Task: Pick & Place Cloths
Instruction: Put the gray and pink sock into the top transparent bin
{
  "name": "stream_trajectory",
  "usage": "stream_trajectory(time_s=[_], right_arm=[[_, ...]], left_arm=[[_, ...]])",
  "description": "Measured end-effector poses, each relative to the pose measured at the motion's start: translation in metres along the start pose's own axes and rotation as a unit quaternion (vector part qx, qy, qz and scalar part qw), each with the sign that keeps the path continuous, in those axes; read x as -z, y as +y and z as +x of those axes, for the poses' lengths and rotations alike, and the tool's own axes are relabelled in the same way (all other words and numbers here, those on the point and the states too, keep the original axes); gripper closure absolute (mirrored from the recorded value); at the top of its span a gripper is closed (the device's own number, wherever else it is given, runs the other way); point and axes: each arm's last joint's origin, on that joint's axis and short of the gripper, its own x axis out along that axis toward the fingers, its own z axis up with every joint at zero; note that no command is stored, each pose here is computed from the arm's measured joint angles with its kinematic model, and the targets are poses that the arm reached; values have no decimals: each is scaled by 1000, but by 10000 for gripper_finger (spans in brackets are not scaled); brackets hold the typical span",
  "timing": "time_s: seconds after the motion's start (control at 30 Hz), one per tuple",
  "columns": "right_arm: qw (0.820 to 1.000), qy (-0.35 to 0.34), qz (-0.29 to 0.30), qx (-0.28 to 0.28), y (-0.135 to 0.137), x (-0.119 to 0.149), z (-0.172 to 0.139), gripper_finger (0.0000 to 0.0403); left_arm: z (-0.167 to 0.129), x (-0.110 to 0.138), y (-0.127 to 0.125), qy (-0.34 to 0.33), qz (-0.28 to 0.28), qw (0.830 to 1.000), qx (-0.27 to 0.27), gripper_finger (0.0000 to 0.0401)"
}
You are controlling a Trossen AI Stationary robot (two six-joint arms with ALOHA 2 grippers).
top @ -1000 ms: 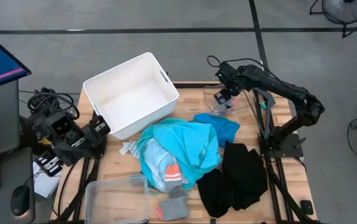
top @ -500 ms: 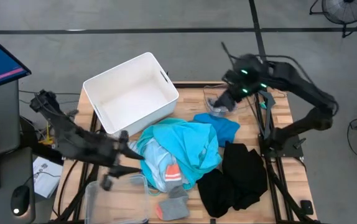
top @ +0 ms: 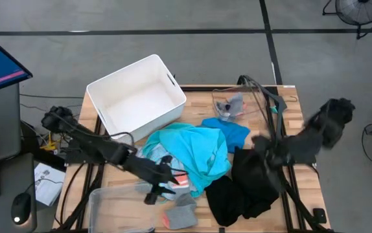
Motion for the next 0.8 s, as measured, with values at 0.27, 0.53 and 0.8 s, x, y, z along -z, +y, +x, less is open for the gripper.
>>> stream_trajectory(time_s=[0.27,0.53,0.8], right_arm=[[993,62,-41,86,24,44,71,189],[988,90,-36,119,27,62,107,166],[994,65,31,85,38,62,101,167]], left_arm=[[37,19,13,60,48,997,10,229],[58,34,16,92,90,992,-12,202],[80,48,17,108,82,991,-20,200]])
